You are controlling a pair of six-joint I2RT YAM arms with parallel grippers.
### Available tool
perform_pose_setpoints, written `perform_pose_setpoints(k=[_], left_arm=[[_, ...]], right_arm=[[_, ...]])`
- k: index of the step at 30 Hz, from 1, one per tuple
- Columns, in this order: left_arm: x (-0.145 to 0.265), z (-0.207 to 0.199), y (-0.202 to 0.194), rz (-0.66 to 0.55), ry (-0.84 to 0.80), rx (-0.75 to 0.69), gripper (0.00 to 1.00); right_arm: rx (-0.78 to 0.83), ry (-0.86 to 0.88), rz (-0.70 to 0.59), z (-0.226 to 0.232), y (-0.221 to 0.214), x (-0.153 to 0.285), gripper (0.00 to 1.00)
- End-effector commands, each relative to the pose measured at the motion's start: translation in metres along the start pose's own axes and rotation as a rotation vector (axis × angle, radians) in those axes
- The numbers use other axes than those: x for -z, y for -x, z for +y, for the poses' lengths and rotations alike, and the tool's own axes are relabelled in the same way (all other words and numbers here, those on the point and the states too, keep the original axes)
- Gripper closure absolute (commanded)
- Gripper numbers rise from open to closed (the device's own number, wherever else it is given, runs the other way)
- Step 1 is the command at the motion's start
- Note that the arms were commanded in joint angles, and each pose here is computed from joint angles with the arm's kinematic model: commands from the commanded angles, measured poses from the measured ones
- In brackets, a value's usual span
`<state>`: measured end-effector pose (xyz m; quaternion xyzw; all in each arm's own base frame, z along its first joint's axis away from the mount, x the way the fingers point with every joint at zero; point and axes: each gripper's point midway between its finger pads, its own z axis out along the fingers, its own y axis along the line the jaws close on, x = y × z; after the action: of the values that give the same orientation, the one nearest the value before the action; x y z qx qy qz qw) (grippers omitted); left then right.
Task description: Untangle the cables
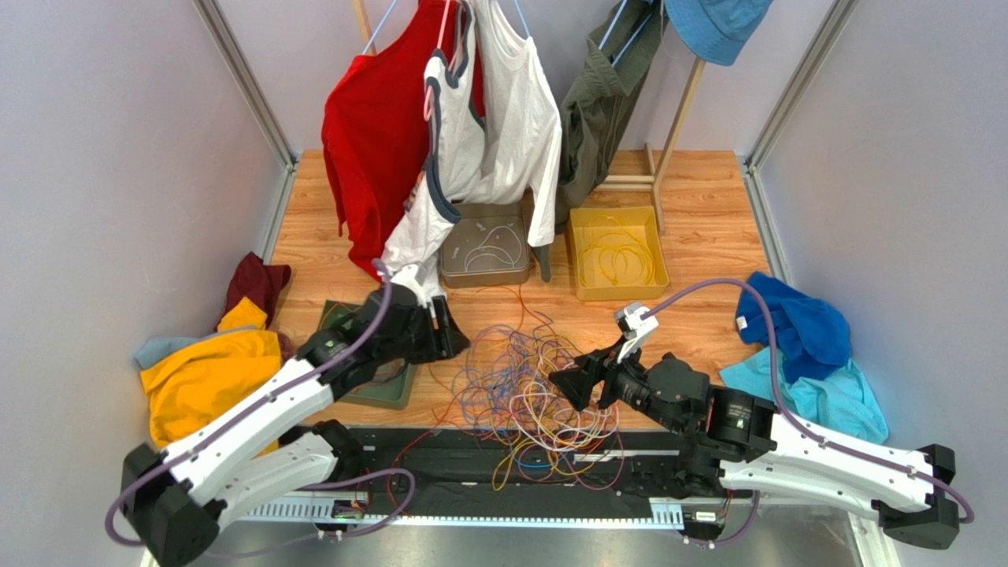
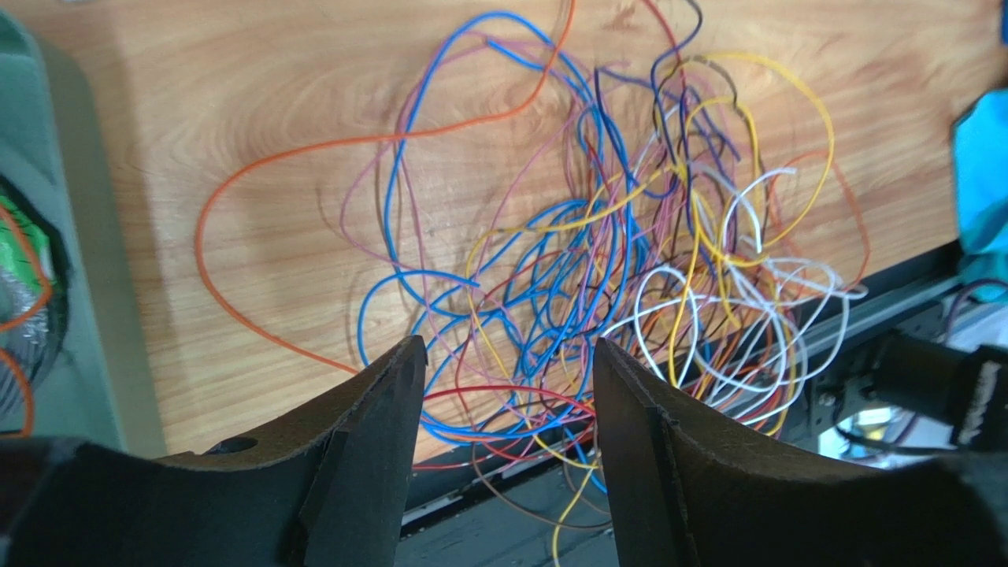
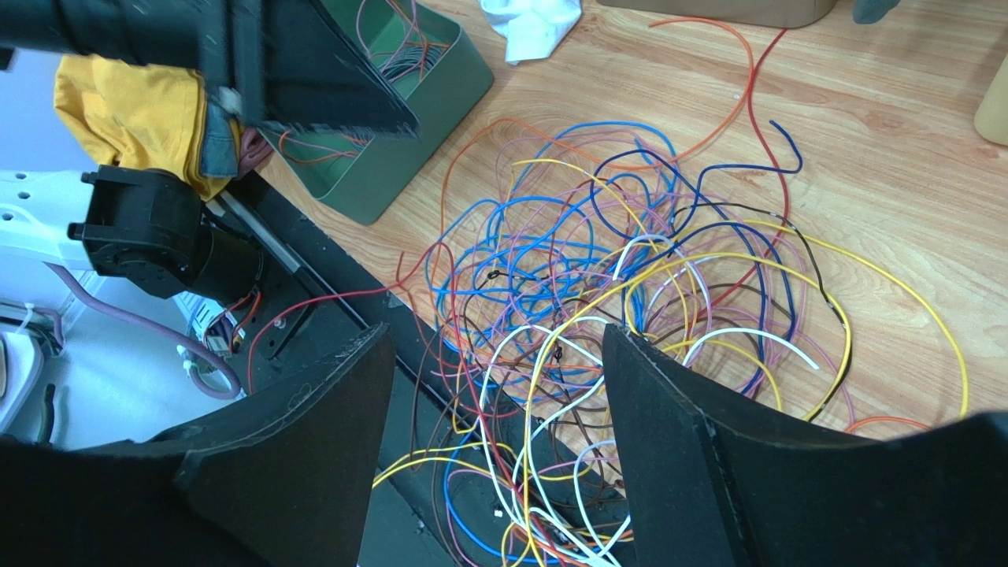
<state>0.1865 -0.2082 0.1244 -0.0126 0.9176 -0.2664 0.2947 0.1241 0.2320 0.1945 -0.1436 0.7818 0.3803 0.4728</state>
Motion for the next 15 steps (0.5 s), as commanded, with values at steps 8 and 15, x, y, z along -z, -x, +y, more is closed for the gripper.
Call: perform_pose_setpoints(k=[8,15], left_arm=[[-0.009,-0.02,-0.042,0.006,-0.149,-0.014,0.27],[-0.031,-0.022,-0.055,0.064,-0.153,-0.011,0.25]], right_arm=[[-0.051,0.016,-0.049,0.007,0.016,0.005,0.31],[-0.059,0.009,-0.036,0.005,0.011,0.003,0.32]])
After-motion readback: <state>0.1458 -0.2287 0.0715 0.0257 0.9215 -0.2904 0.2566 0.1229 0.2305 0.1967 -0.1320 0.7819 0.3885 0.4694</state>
